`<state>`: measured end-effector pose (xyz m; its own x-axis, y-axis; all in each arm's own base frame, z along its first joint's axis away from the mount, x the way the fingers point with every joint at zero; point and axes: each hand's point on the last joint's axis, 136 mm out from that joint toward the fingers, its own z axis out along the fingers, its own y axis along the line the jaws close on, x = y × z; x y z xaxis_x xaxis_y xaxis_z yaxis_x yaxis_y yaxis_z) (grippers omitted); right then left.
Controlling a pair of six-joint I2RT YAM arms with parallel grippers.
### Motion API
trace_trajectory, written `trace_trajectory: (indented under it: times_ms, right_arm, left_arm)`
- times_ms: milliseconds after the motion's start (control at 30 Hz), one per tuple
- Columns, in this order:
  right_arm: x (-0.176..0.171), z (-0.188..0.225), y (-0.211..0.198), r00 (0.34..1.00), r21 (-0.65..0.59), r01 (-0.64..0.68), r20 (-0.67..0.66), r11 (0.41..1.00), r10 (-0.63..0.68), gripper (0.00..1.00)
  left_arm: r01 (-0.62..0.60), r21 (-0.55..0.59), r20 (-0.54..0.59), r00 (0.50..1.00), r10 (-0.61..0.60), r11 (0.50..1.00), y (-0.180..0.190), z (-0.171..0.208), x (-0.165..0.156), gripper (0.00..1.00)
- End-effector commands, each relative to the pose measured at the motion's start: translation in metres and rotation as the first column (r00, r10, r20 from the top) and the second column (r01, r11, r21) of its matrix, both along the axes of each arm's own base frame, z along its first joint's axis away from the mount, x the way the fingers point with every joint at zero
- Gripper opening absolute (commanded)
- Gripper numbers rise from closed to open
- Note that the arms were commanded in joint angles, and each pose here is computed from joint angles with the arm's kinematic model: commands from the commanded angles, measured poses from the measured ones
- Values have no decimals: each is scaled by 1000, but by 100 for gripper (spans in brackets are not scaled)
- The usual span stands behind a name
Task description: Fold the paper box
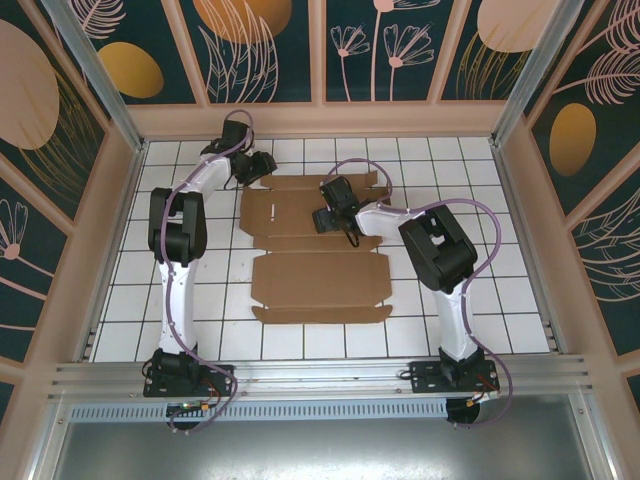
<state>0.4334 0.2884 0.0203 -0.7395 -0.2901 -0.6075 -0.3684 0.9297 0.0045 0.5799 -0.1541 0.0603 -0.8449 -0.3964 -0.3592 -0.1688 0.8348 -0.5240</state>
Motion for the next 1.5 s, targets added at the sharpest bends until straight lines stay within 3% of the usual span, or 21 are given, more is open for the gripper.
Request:
trace_trajectory:
  times_ms: [0, 333, 533, 700, 867, 1033, 1200, 1333, 1467]
  right_arm:
    - [-52, -83, -36, 968, -169, -33, -252, 985, -11, 72]
    - [-54, -87, -35, 964, -169, -35, -264, 985, -11, 71]
    - [-55, -89, -38, 963, -177, -32, -269, 984, -17, 71]
    - [-56, -90, -38, 961, -177, -34, -275, 984, -16, 71]
    - [-57, -90, -37, 960, -172, -37, -279, 984, -13, 69]
    - [-56, -90, -37, 959, -176, -42, -284, 983, -10, 69]
    - [-58, -92, -36, 956, -174, -47, -293, 984, -6, 69]
    - [-58, -92, -36, 956, -176, -48, -293, 983, -6, 68]
    - [-59, -91, -36, 956, -177, -50, -295, 983, -4, 68]
  left_arm:
    - [48, -15, 14, 999, -48, 999, -25, 9, -2, 50]
    - [108, -17, -21, 994, -108, 994, -66, -12, -11, 49]
    - [100, -3, -59, 993, -100, 995, -67, -29, -13, 49]
    - [113, 16, 12, 994, -113, 993, -61, 19, -18, 50]
    - [96, 2, 55, 994, -96, 995, -47, 66, -63, 52]
    - [50, -40, -1, 999, -50, 998, -32, 56, -126, 54]
    - [-31, 130, -4, 999, 31, 991, 12, 41, -153, 59]
    - [-98, 172, 18, 995, 96, 980, 42, 42, -139, 58]
    - [-104, 295, 35, 995, 98, 950, 61, 37, -114, 58]
